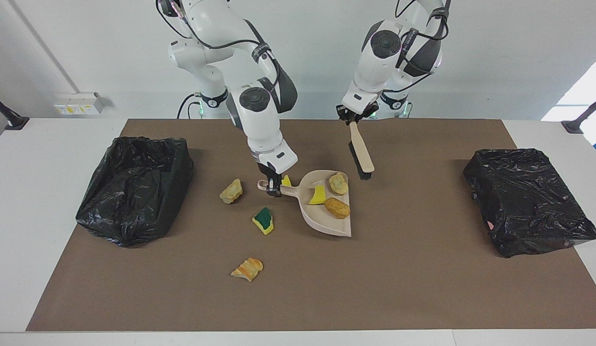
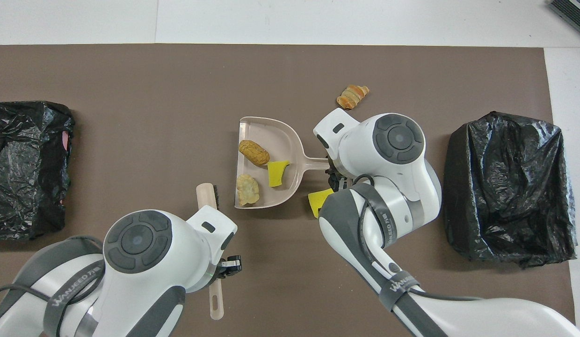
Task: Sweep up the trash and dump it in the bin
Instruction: 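Carry the loaded dustpan over the trash bag nearest the right gripper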
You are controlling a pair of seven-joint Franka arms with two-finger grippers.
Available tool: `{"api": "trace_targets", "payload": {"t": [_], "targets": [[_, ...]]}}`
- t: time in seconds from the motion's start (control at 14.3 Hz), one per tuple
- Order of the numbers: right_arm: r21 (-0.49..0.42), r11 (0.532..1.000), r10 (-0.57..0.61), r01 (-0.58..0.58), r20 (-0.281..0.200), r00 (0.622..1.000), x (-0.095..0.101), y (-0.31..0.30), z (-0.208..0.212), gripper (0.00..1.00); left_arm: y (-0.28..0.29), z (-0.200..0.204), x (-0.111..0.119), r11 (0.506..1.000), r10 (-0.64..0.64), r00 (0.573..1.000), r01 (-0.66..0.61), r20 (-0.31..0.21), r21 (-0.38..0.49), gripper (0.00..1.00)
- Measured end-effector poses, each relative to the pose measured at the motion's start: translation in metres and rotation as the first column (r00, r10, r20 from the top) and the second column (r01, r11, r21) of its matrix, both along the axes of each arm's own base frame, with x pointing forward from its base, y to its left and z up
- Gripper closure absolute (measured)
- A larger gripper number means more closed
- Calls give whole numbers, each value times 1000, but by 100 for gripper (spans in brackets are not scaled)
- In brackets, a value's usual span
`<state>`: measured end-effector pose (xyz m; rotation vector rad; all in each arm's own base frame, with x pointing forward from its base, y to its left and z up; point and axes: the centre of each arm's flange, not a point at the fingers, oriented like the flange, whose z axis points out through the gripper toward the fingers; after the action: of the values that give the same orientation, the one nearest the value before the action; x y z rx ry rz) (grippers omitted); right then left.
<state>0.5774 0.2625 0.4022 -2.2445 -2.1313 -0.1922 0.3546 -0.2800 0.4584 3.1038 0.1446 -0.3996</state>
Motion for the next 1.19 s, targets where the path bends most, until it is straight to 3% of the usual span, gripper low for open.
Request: {"api": "trace_targets", "payload": {"t": [0.28,0.63,0.84,1.19], "targets": [[-7,1000,9,-9,-17,1000,12,-38,25,69,-5,-16,-39,999,-35,999,35,-1,16,74],[-22,999,42,-43,-71,997,16,-75,51,69,-53,-66,-88,1000,8,996,-7,93,-4,74],[3,998,57,-57,-108,993,21,-118,71,69,-76,-95,-101,1000,27,994,-28,104,4,74],[0,998,-63,63,-146,987,15,-220,106,69,-82,-110,-102,998,-56,993,56,100,1,74]]}}
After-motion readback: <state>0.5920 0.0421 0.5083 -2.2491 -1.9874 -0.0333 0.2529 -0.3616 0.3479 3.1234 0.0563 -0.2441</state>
